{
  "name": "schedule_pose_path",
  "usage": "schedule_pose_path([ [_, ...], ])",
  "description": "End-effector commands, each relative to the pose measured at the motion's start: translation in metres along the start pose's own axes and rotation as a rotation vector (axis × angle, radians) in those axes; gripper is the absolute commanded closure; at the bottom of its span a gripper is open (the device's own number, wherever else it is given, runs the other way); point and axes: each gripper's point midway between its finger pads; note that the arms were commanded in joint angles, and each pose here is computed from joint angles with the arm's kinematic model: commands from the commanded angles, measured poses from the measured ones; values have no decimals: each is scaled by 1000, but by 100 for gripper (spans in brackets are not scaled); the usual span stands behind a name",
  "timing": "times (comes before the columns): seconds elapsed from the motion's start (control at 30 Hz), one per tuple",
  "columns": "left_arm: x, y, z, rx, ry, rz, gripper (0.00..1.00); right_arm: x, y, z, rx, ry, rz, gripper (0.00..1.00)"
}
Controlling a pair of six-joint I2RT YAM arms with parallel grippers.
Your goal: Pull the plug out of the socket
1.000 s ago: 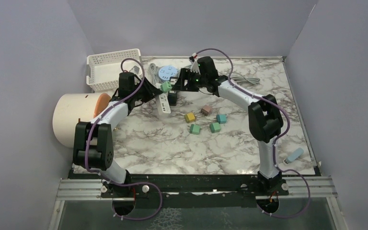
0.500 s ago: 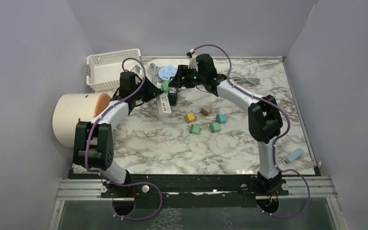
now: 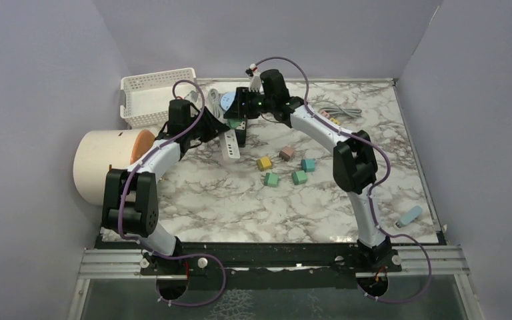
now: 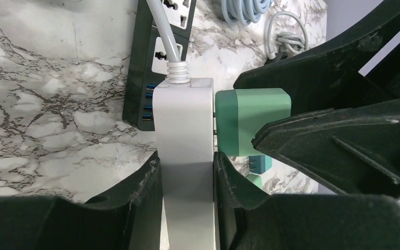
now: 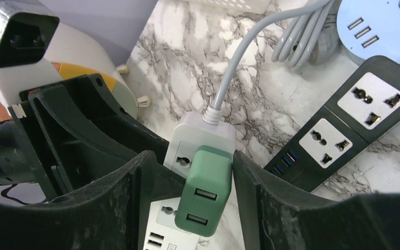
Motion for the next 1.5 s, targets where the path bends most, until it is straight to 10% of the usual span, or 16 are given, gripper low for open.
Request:
schedule_pose_path([
  [0.0,32,-6,-23,-59,61,-84,100,-18,-1,-4,-18,20,66,42],
  [0.13,31,-5,-20,-47,53,-87,100,-22,-6,-7,-30,27,58,56],
  [0.3,31,-4,-14,-20,48,-86,100,-21,-6,-3,-25,36,65,99],
  [0.77,21,1,60,284,43,-75,100,62,-121,58,225,92,-52,99],
  [1.33,2,23,76,171,-18,-22,100,-75,-151,-75,-149,75,134,99],
  [1.47,5,19,82,223,9,-6,75,-69,-135,-86,-135,74,129,99],
])
Point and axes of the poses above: each gripper's point midway between its finger pads, its own y axis out along the fingers, its own z axis along the line the jaws close on, x = y × z, and after that the axes turned 14 degrees about y, right-handed
